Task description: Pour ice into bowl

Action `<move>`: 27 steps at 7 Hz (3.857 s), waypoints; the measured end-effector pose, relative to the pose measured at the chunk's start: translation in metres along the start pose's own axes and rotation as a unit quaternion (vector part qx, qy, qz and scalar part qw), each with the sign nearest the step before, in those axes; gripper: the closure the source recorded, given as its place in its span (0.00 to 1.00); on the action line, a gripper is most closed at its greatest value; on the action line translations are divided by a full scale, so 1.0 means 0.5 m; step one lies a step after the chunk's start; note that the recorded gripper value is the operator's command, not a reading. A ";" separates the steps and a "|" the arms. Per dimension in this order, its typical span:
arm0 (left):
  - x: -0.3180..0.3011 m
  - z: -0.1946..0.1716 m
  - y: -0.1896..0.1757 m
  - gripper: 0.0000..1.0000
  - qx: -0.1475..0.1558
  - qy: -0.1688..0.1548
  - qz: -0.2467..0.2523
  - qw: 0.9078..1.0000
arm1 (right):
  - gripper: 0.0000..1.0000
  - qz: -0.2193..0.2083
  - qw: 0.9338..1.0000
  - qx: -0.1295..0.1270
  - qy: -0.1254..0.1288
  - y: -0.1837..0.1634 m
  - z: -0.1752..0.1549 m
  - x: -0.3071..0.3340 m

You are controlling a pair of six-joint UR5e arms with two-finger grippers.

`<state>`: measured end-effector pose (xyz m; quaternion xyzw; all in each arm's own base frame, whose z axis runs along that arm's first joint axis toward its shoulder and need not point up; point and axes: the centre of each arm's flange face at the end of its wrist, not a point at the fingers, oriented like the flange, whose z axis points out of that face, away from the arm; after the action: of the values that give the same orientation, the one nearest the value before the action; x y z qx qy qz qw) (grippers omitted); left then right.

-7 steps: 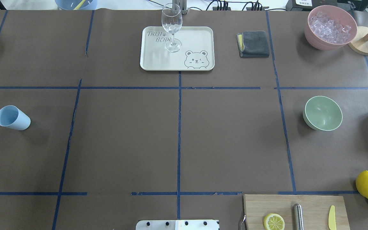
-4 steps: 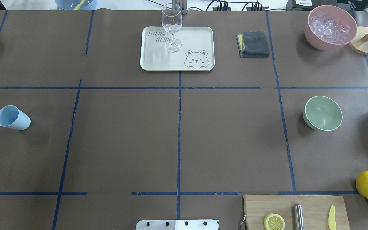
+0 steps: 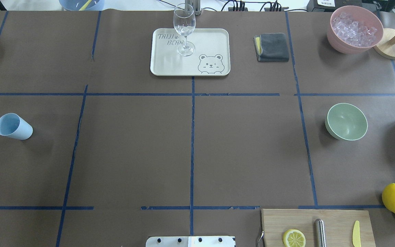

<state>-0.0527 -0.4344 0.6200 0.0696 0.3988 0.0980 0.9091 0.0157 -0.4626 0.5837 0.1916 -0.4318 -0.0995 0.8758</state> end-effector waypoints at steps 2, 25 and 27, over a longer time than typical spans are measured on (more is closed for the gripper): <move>-0.001 0.000 0.000 0.00 0.000 0.000 0.000 1.000 | 0.00 -0.056 0.998 -0.008 -0.034 0.001 0.085 -0.087; 0.018 -0.020 -0.026 0.00 0.015 -0.002 0.014 1.000 | 1.00 0.128 0.989 -0.073 0.001 -0.399 0.426 -1.352; 0.018 -0.020 -0.026 0.00 0.015 -0.002 0.014 1.000 | 1.00 0.137 0.988 -0.070 0.020 -0.408 0.504 -1.467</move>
<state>-0.0525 -0.4445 0.6041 0.0894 0.3974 0.1044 0.9073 -0.6317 -0.4612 0.1107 0.0708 -0.4284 -0.0051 0.9008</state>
